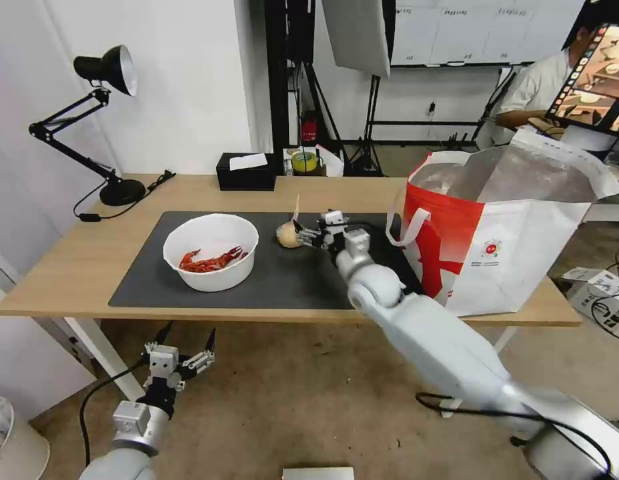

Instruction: Pick up the trash from the table and place it into the takeout bag.

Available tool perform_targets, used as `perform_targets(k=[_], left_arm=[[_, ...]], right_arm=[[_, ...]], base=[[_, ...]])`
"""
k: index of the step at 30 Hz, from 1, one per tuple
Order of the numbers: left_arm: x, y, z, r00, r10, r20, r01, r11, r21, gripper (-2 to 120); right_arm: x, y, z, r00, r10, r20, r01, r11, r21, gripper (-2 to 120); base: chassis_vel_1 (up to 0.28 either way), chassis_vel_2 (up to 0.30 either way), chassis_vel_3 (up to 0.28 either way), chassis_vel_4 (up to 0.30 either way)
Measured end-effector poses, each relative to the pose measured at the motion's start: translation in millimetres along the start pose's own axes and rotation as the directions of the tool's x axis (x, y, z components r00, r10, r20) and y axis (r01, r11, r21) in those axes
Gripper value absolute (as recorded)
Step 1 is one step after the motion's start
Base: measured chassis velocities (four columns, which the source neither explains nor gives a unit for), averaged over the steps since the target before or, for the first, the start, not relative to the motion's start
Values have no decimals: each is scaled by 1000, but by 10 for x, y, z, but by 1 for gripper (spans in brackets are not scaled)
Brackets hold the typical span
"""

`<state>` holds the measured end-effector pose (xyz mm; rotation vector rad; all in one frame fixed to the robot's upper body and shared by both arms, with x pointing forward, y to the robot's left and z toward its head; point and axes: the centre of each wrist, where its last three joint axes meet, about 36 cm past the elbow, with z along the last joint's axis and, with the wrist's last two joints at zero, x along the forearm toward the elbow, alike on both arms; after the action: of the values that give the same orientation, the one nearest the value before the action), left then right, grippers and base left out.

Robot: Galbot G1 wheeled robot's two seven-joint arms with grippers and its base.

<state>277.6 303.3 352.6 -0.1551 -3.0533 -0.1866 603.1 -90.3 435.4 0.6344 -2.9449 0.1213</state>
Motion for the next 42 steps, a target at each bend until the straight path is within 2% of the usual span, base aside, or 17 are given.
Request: perform_targets(k=[4,14,31,35,38,39,42], left_arm=[[0,19,5,1000,-7,5,7,1000,3,100],[31,77,37,1000,-22,9,22,1000,5,100],[53,97,10,1000,-27,14,27,1000,4,100],[62,103,2,999,-29,16,29,1000,3,100],[65,107,-4,999,-30,17,30,1000,3,100],[65,107,-4,999,-30,17,30,1000,3,100],[65,105,-8,999,-30,18,30,1000,3,100]], right_arm=[[-274,77,9,998,-9,-55,9,1000,4,100],[-584,319,38,991,-45,-126,53,997,57,100],[-636,353,166,983,-20,-184,40,994,102,99],[-625,316,166,982,-16,-188,35,994,101,92],[-608,308,145,982,-15,-190,33,995,91,76],[-608,308,145,982,-15,-190,33,995,91,76],[-571,304,122,981,-13,-193,28,997,77,63]], base=[[0,0,0,0],[0,0,0,0],[0,0,0,0],[0,0,0,0],[0,0,0,0],[0,0,0,0],[0,0,0,0]])
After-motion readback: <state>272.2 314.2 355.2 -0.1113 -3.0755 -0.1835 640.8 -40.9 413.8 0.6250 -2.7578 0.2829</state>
